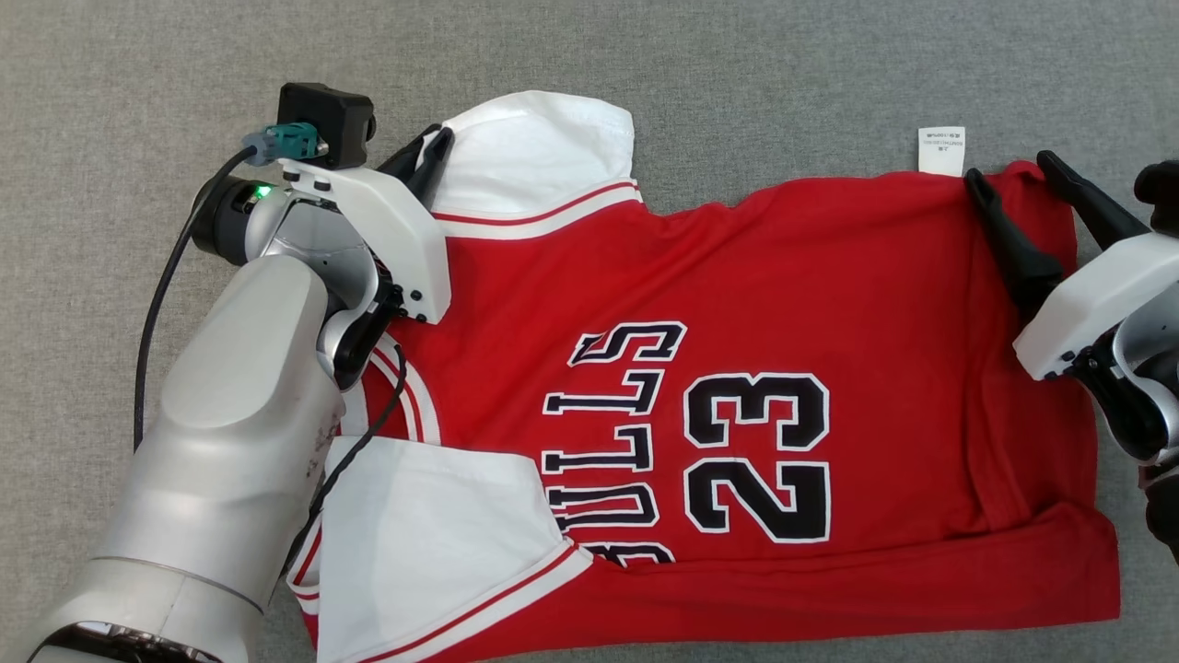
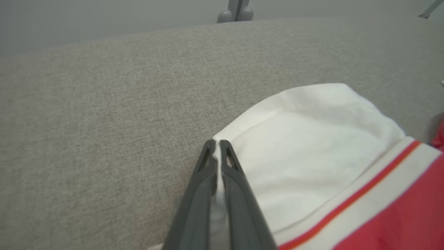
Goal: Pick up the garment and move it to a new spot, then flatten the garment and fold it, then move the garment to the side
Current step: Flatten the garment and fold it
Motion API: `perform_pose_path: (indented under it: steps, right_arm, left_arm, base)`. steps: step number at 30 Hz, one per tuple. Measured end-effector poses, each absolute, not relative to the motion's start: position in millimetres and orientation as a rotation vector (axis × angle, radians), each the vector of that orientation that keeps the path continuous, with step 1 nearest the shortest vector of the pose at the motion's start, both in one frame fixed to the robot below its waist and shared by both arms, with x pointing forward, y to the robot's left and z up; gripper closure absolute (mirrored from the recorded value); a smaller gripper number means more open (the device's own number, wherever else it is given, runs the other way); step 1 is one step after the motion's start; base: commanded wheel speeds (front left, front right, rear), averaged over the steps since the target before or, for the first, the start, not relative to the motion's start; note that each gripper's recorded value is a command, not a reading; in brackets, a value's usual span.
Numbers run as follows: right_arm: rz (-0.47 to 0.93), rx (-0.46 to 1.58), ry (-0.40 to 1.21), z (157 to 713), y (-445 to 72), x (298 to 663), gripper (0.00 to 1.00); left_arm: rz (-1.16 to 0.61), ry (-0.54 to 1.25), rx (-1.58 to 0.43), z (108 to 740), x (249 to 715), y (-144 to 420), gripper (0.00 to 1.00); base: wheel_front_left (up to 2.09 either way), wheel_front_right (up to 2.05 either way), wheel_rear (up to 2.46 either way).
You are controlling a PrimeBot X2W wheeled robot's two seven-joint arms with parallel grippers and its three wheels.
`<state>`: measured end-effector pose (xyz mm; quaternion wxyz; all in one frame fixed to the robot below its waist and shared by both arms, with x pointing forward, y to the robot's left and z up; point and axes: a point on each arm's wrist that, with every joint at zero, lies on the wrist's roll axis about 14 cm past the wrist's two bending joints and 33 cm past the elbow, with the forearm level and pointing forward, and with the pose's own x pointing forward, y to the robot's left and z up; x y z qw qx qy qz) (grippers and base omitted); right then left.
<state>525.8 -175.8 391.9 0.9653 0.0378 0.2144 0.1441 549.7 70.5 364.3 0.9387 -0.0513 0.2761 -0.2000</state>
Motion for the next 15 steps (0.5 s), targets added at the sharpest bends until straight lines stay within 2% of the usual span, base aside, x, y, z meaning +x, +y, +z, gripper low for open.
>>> perform_pose_path:
  steps: [1,2,3,4,5,8,15]
  right_arm:
    - [0.290,0.075,0.451,389,-176,526,0.00]
    - [0.289,0.072,0.468,386,-177,526,0.16]
    - [0.288,0.070,0.477,385,-178,527,0.56]
    - [0.283,0.069,0.488,384,-180,528,0.84]
    - [0.281,0.067,0.503,382,-181,528,1.00]
    - [0.273,0.072,0.515,383,-184,529,1.00]
    - [0.251,0.075,0.422,413,-195,541,1.00]
  left_arm:
    - [-0.408,0.562,-0.106,364,550,71,1.00]
    - [-0.407,0.564,-0.109,363,549,71,1.00]
    - [-0.408,0.562,-0.112,363,549,71,1.00]
    - [-0.409,0.561,-0.112,363,549,71,1.00]
    - [-0.409,0.553,-0.113,363,550,70,1.00]
    - [-0.409,0.526,-0.114,367,552,71,1.00]
    - [-0.409,0.399,-0.111,398,568,73,1.00]
  base:
    - [0.00,0.00,0.00]
    - [0.00,0.00,0.00]
    - [0.00,0.00,0.00]
    - [0.00,0.00,0.00]
    - [0.00,0.00,0.00]
    - [0.00,0.00,0.00]
    - [0.00,0.00,0.00]
